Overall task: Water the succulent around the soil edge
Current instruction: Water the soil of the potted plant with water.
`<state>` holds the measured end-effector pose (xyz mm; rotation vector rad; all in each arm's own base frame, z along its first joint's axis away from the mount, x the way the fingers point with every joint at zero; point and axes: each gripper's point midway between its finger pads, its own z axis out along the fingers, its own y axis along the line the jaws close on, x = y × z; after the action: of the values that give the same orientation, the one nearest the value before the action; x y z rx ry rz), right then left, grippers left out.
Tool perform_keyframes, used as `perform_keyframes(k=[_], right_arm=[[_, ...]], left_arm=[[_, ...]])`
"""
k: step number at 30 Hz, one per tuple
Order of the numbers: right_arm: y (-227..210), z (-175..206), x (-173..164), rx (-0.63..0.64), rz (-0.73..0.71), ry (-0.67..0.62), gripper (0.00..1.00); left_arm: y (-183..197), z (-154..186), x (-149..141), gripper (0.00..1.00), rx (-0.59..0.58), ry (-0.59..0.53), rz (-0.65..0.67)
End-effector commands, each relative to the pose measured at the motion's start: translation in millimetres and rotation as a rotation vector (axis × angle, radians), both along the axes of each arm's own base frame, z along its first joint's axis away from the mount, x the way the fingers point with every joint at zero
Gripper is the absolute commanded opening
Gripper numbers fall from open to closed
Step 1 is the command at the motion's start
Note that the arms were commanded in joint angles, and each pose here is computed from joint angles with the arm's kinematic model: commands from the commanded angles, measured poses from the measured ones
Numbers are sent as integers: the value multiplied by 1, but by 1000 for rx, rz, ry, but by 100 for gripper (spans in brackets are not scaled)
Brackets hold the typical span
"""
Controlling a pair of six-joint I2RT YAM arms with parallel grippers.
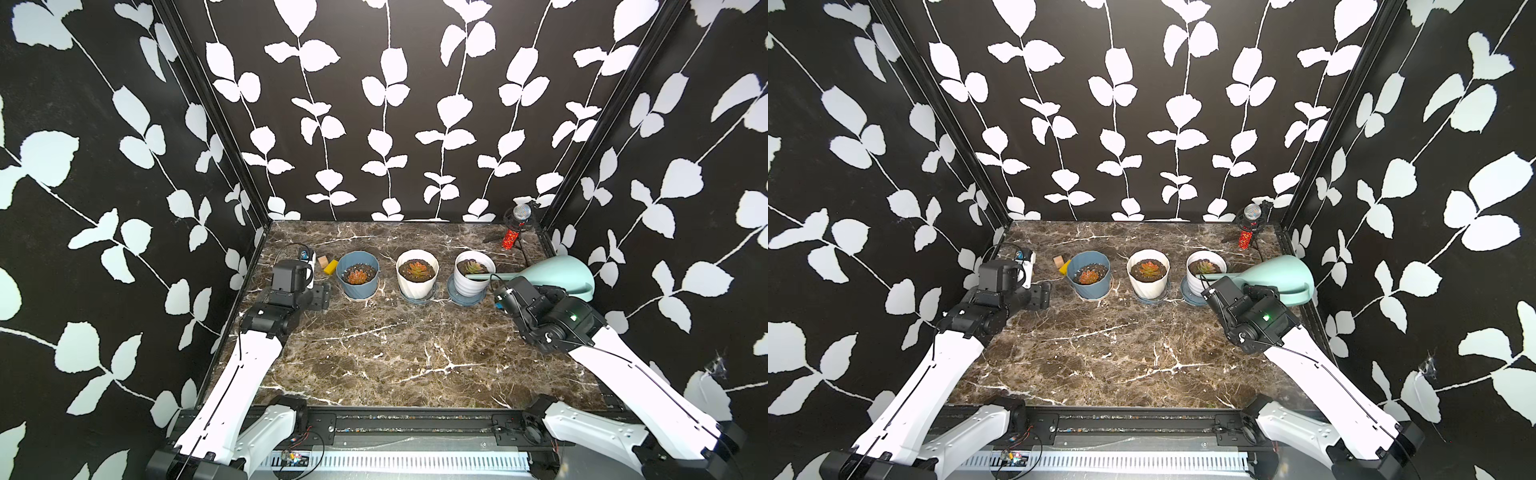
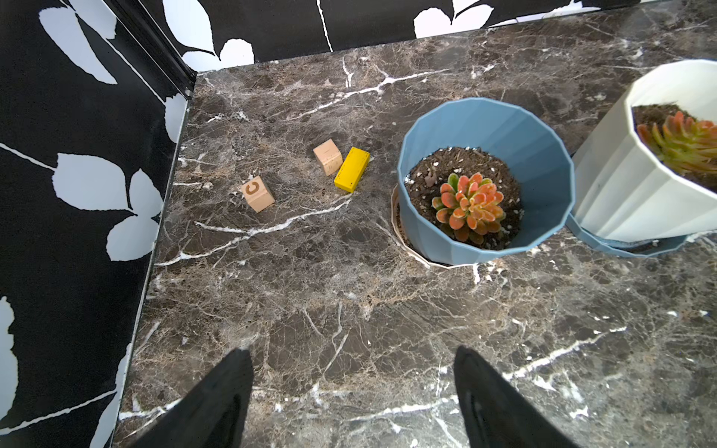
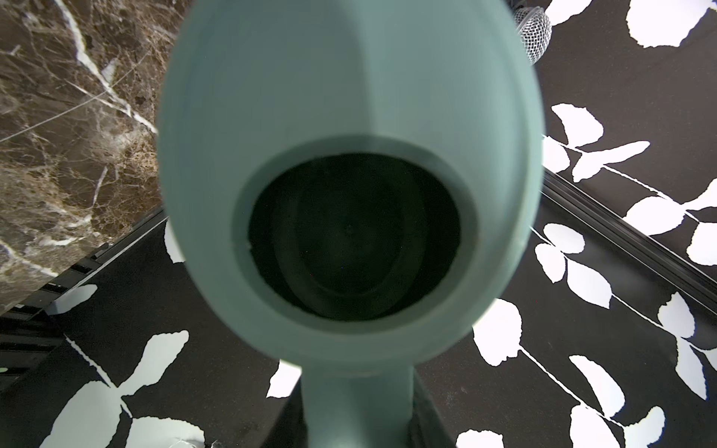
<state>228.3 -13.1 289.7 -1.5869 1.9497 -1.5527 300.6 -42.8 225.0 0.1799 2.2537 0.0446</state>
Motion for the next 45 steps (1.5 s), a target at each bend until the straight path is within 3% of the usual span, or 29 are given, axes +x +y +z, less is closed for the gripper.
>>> perform_keyframes(k=[1,19,30,39,45], right_arm=[[-8,8,-4,-18,-30,-59,0],[-29,10,-26,-62,-55,-44,0],[-36,10,-20,-89,-108,-55,0],[-30,30,-8,11,-114,-170,0],[-31,30,-7,-20,-114,-159,0]], left_arm=[[1,2,-4,83,-6,-3,0],[2,2,-4,83,-4,-3,0],[1,5,-5,83,-8,-11,-2],[1,5,-5,83,-9,-13,-3],[2,4,-5,83,-6,-9,0]])
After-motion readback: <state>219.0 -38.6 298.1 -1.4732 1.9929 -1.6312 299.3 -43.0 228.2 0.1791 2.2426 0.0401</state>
